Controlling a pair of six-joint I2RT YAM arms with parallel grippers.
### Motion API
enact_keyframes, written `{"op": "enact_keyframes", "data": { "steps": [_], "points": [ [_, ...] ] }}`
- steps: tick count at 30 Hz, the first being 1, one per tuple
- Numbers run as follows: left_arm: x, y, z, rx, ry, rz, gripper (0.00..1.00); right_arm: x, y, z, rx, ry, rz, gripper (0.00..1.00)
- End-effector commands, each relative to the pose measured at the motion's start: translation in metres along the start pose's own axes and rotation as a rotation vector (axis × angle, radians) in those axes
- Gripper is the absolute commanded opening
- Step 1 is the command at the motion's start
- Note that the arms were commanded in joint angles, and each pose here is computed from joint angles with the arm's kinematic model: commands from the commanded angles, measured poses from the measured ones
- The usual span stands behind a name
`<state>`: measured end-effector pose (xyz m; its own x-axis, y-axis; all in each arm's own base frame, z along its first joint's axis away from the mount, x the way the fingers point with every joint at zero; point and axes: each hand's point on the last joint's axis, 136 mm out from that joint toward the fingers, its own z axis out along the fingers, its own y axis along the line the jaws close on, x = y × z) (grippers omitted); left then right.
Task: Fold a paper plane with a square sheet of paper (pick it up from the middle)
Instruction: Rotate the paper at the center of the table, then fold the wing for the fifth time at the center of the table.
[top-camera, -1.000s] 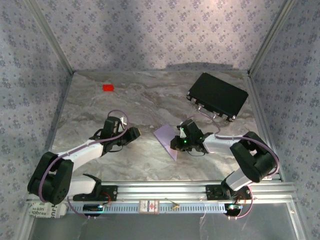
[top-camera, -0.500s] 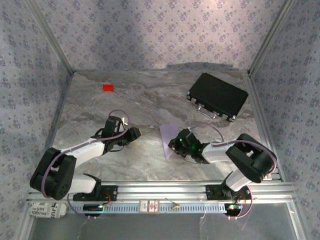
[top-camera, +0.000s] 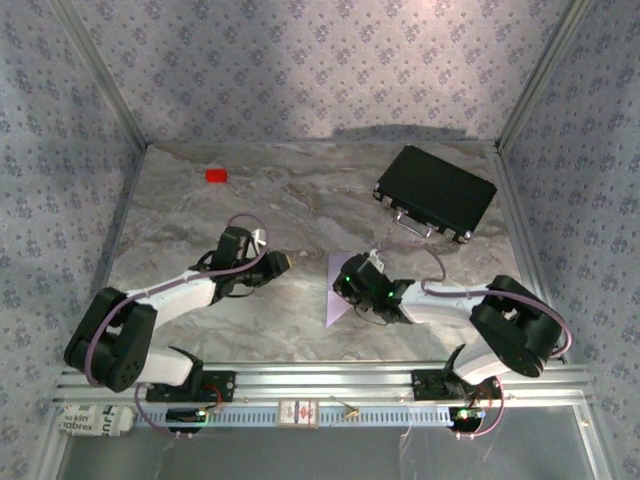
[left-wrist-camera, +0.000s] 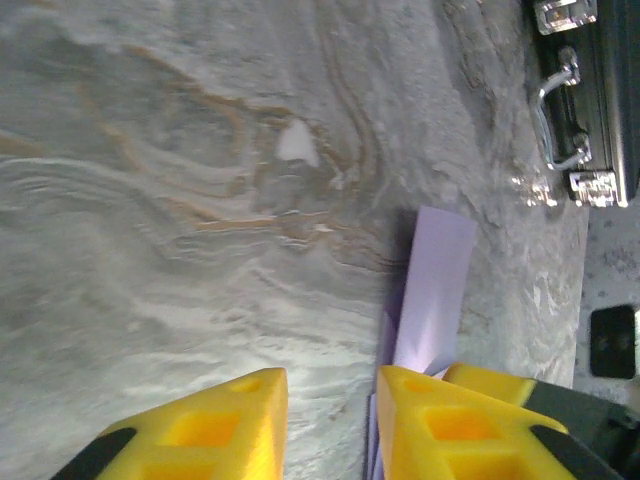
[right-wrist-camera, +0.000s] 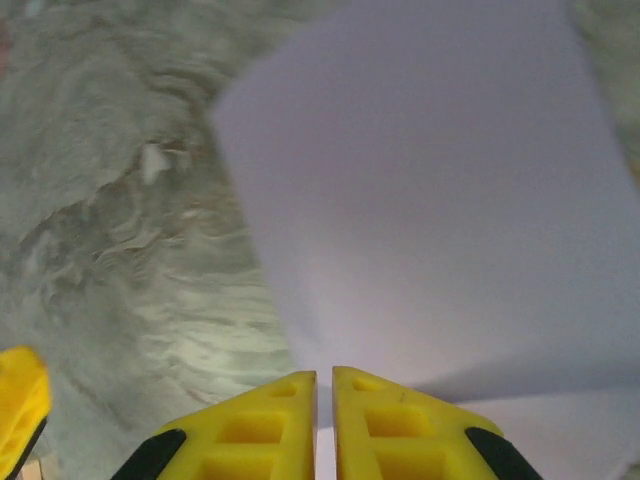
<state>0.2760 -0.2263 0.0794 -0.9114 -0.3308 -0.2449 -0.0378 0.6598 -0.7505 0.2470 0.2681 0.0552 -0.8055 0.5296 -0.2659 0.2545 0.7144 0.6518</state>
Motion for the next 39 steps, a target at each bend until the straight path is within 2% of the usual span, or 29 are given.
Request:
{"op": "enact_keyframes", "data": {
  "steps": [1, 8, 13, 23, 29, 35, 39],
  "points": [
    [-0.001, -0.037, 0.009, 0.089, 0.029, 0.073, 0.25, 0.002, -0.017, -0.014, 0.064, 0.082, -0.202, 0.13],
    [0.021, -0.078, 0.046, 0.138, 0.143, 0.155, 0.17, -0.022, -0.051, -0.025, 0.04, 0.102, -0.149, 0.15],
    [0.032, -0.086, 0.075, 0.137, 0.213, 0.164, 0.14, -0.026, -0.058, -0.033, 0.026, 0.103, -0.143, 0.17],
    [0.036, -0.072, 0.109, 0.108, 0.281, 0.139, 0.12, -0.022, -0.061, -0.033, 0.025, 0.137, -0.144, 0.17],
    [0.044, -0.049, 0.119, 0.056, 0.306, 0.116, 0.11, -0.021, -0.064, -0.032, 0.029, 0.152, -0.14, 0.19],
    [0.052, -0.02, 0.119, -0.008, 0.312, 0.086, 0.09, -0.019, -0.064, -0.028, 0.019, 0.179, -0.123, 0.3],
    [0.052, -0.01, 0.118, -0.013, 0.306, 0.062, 0.09, -0.017, -0.069, -0.022, 0.038, 0.199, -0.108, 0.32]
  ]
}}
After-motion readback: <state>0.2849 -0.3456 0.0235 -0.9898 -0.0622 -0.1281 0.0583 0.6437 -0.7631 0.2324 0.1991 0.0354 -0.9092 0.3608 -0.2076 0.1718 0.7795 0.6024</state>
